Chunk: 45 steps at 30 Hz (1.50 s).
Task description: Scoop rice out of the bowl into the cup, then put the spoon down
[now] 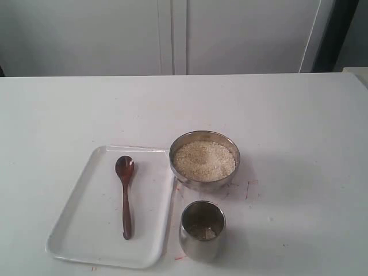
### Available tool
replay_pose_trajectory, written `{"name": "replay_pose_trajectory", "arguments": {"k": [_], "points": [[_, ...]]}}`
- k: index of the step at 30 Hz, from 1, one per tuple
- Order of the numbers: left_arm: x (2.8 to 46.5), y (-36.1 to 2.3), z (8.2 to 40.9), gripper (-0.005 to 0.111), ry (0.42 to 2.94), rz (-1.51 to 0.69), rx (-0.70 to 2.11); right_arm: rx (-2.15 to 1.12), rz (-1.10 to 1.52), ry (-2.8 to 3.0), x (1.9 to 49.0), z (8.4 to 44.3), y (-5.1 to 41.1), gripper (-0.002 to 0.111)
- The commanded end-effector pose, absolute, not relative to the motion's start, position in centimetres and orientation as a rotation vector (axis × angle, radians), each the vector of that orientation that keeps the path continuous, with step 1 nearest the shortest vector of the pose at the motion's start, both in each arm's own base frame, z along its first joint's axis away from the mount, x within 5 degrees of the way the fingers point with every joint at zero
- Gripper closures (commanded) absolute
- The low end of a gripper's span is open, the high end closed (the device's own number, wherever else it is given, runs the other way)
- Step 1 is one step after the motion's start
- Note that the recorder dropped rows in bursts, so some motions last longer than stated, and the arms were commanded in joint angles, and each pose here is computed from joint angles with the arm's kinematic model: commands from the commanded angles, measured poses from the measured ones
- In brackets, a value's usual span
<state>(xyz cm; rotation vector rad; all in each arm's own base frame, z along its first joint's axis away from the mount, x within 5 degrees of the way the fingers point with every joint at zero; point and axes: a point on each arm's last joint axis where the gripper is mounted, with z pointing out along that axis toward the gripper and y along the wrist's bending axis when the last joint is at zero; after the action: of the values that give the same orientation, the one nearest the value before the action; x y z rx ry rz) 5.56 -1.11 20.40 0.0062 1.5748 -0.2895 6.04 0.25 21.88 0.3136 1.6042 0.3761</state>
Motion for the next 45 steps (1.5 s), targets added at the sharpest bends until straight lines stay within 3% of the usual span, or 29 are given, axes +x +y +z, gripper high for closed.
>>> {"name": "replay_pose_trajectory", "arguments": {"k": [1, 10, 16, 20, 35, 39, 45], "points": [[5.5, -1.2, 20.6, 0.092, 1.567, -0.304, 0.007, 0.302, 0.362, 1.577, 5.9, 21.9, 0.2, 0.101], [5.5, -1.2, 20.6, 0.092, 1.567, -0.304, 0.007, 0.287, 0.345, 1.579, 6.0, 21.9, 0.2, 0.101], [5.5, -1.2, 20.6, 0.092, 1.567, -0.304, 0.007, -0.091, -0.088, 1.690, 6.0, 20.6, -0.2, 0.101], [5.5, -1.2, 20.6, 0.092, 1.567, -0.304, 0.007, -0.055, -0.109, 1.849, 5.8, 18.2, -0.6, 0.101], [5.5, -1.2, 20.6, 0.092, 1.567, -0.304, 0.007, -0.043, -0.088, 1.847, 5.8, 18.2, -0.5, 0.101], [5.5, -1.2, 20.6, 0.092, 1.567, -0.304, 0.007, -0.044, -0.090, 1.847, 5.8, 18.2, -0.5, 0.109], [5.5, -1.2, 20.6, 0.092, 1.567, -0.304, 0.007, -0.087, -0.172, 1.872, 5.7, 18.0, -0.9, 0.108]]}}
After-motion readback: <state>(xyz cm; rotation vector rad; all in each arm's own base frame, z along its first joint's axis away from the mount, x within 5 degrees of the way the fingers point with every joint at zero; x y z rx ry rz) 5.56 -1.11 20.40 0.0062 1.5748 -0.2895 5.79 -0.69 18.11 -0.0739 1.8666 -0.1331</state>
